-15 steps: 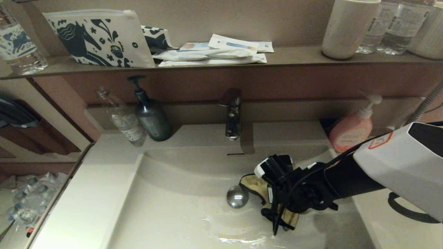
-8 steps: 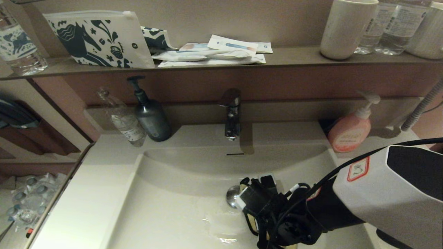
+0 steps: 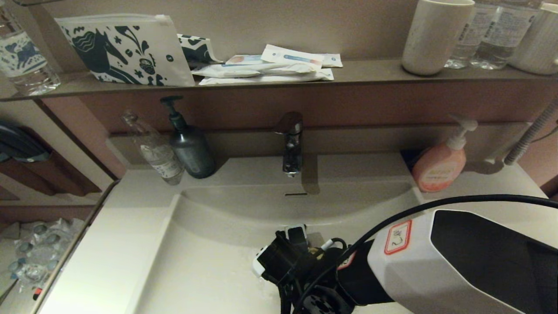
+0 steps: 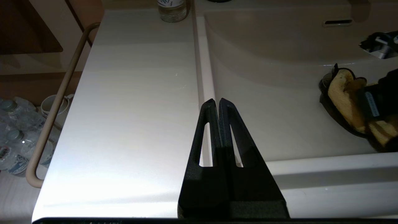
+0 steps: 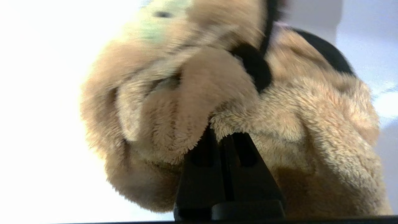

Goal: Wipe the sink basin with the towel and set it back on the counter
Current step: Wipe the sink

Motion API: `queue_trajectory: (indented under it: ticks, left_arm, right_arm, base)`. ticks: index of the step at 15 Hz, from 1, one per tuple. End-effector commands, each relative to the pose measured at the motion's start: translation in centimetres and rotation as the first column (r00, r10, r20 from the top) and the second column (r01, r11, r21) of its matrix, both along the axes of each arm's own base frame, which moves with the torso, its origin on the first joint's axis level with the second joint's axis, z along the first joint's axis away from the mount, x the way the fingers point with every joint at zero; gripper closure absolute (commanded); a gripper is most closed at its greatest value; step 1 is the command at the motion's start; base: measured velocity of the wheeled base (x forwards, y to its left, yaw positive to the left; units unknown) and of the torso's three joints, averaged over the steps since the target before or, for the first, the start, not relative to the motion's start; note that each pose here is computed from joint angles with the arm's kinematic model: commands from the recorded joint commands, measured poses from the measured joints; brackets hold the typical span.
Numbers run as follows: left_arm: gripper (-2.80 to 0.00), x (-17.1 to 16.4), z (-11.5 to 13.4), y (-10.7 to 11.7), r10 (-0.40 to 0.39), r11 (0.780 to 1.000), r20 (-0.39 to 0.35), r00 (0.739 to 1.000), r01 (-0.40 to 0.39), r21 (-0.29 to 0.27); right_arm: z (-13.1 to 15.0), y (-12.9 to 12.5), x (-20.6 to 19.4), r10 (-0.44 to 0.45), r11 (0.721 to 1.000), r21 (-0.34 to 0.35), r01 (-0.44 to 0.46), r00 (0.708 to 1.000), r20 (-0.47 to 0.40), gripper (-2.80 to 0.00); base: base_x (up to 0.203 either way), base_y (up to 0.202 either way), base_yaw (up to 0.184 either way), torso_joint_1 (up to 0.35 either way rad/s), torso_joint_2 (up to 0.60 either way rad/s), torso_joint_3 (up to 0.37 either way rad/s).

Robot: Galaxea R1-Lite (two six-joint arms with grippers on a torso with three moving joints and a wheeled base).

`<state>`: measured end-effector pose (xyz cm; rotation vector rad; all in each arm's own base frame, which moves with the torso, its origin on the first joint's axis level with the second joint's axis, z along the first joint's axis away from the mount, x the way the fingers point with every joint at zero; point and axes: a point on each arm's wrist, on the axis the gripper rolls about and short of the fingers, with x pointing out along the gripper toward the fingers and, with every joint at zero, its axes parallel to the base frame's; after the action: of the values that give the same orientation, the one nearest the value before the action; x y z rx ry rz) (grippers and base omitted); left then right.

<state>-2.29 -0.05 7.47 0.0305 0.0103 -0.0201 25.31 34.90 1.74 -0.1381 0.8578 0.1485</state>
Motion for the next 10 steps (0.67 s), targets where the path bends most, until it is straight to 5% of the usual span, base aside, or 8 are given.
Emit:
queue_trajectory:
  ticks: [1,10]
  left_arm:
    - [0.0,0.0,0.0,0.0,0.0,1.0,-0.002,1.0,0.0,0.0]
    - [0.0,0.0,0.0,0.0,0.0,1.0,-0.002,1.0,0.0,0.0]
  right_arm:
    - [0.0,1.3,0.6,-0.002,0.999,0.032,0.001,1.0,0.03,0.0]
    - [1.5,4.1,5.9,-0.112,0.986,0.141,0.087,0.977,0.182,0.0]
  base:
    - [0.0,0.0,0.0,0.0,0.0,0.0]
    - [0.0,0.0,0.0,0.0,0.0,0.0]
